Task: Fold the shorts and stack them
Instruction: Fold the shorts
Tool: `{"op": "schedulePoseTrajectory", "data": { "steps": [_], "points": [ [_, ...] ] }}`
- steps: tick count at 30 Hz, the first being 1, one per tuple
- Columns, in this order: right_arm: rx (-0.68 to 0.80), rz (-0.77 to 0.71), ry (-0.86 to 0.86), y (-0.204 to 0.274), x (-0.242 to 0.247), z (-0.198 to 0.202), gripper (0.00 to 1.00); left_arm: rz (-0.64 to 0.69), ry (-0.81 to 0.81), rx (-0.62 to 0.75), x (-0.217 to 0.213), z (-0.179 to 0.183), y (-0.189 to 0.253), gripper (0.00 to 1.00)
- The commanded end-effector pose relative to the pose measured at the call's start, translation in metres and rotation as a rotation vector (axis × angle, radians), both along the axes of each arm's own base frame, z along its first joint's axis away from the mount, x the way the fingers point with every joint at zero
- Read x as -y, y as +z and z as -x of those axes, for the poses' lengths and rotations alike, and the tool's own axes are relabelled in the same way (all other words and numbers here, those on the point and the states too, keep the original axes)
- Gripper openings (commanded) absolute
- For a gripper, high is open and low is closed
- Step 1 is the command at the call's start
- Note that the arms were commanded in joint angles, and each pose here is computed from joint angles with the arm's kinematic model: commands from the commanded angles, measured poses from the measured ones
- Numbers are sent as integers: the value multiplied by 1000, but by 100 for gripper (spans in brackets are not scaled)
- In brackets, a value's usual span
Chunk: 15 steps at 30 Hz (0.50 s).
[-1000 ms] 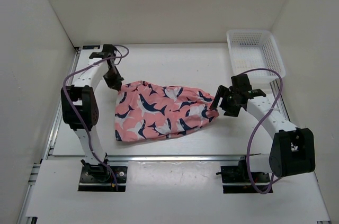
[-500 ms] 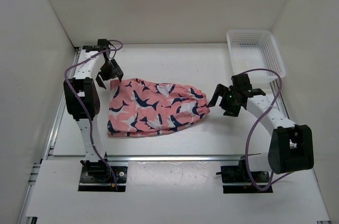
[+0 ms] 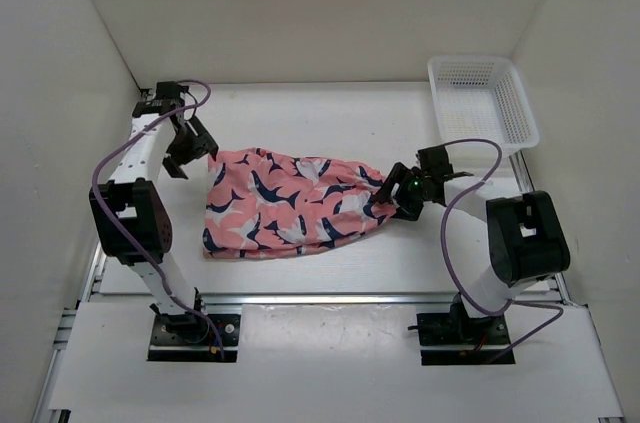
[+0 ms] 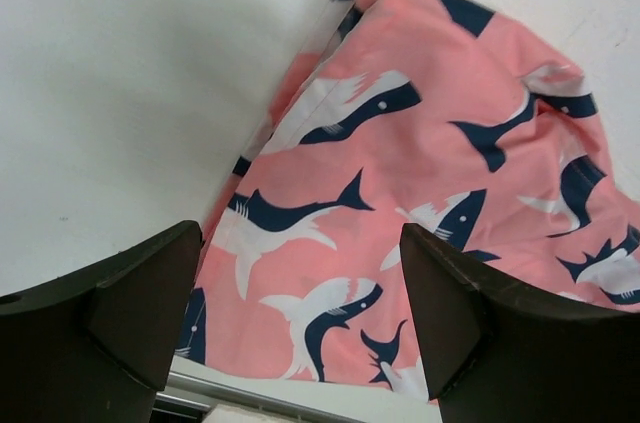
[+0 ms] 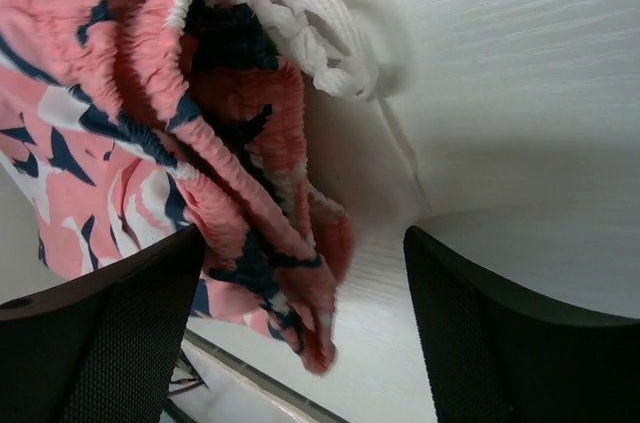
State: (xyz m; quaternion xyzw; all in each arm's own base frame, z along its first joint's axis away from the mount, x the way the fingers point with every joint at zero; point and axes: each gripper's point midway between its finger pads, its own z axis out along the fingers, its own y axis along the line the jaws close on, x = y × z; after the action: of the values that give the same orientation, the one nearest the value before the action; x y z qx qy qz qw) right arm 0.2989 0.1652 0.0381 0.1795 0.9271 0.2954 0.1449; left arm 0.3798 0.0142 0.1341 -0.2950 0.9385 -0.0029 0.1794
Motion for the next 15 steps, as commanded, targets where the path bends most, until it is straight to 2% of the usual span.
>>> {"op": "schedulePoseTrajectory", "data": {
  "steps": [1,2,3,5,6,8,9,12,13,15],
  "points": [
    [55,-1,-3,2,-22,-18,79,54,17,44,0,7,4,91],
    [23,-1,4,-5,-29,-12,73,62,25,48,-2,9,6,91],
    [21,5,-11,-6,-28,-16,58,60,24,68,-2,10,13,91],
    [26,2,-31,-5,-28,-20,40,60,24,68,-2,12,13,90],
    [31,18,-42,-6,-25,-19,22,59,24,82,-2,13,18,90],
    [30,80,-81,-5,-12,-17,5,66,11,74,0,18,18,89],
    [29,108,-97,-4,-6,-15,0,79,6,77,3,22,19,88],
    [64,189,-137,12,21,-12,0,108,-6,79,10,32,17,85],
    [109,211,-141,24,34,-15,0,110,-15,66,14,41,14,83],
    [105,244,-122,31,47,-8,0,140,-25,81,23,43,10,78]
  ]
}}
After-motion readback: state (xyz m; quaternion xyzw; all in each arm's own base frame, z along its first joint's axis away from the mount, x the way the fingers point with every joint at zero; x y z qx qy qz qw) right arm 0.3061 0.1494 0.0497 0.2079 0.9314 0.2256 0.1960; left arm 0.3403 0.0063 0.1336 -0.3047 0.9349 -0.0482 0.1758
